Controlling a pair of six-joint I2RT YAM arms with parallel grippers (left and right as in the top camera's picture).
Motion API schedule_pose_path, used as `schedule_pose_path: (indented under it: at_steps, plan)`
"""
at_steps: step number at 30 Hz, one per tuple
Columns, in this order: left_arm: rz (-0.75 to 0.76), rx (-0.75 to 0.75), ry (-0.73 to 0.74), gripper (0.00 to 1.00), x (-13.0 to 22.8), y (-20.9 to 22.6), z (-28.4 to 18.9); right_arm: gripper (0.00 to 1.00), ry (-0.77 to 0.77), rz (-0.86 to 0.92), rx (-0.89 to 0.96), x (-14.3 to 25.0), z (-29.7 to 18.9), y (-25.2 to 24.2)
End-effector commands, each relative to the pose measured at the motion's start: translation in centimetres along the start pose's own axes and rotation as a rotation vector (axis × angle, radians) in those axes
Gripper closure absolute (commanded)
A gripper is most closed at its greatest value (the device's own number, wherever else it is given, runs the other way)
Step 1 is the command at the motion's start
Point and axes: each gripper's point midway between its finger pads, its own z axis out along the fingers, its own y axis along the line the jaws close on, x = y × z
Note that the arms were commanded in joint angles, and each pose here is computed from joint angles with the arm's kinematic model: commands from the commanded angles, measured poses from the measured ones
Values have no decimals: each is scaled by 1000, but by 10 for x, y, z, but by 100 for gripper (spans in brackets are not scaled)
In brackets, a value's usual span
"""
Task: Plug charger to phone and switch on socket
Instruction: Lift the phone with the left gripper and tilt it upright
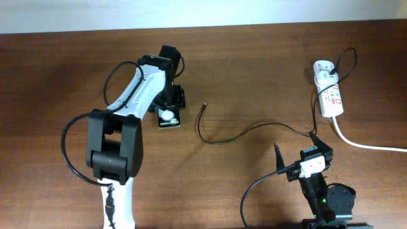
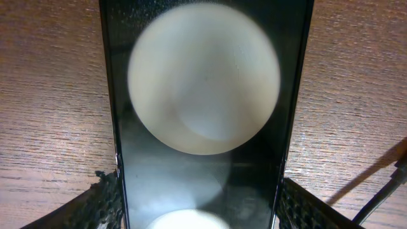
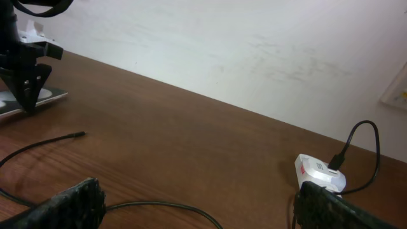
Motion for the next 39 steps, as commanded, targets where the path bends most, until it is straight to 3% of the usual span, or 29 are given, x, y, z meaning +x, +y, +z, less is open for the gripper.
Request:
schedule_pose_path:
  at_steps: [1, 12, 20, 31, 36, 39]
  plan:
    - [9, -19, 11, 27, 7, 0, 13, 1, -1, -3, -8, 2, 0, 2]
    - [13, -17, 33, 26, 23, 2, 44, 1, -1, -3, -8, 2, 0, 2]
    - [14, -3, 41, 14, 24, -1, 44, 1, -1, -3, -8, 2, 0, 2]
    - [40, 4, 47, 14, 25, -2, 44, 1, -1, -3, -8, 2, 0, 2]
    - [39, 18, 45, 15, 25, -4, 44, 1, -1, -3, -8, 2, 0, 2]
    - [38, 35, 37, 27, 22, -7, 44, 1, -1, -3, -8, 2, 0, 2]
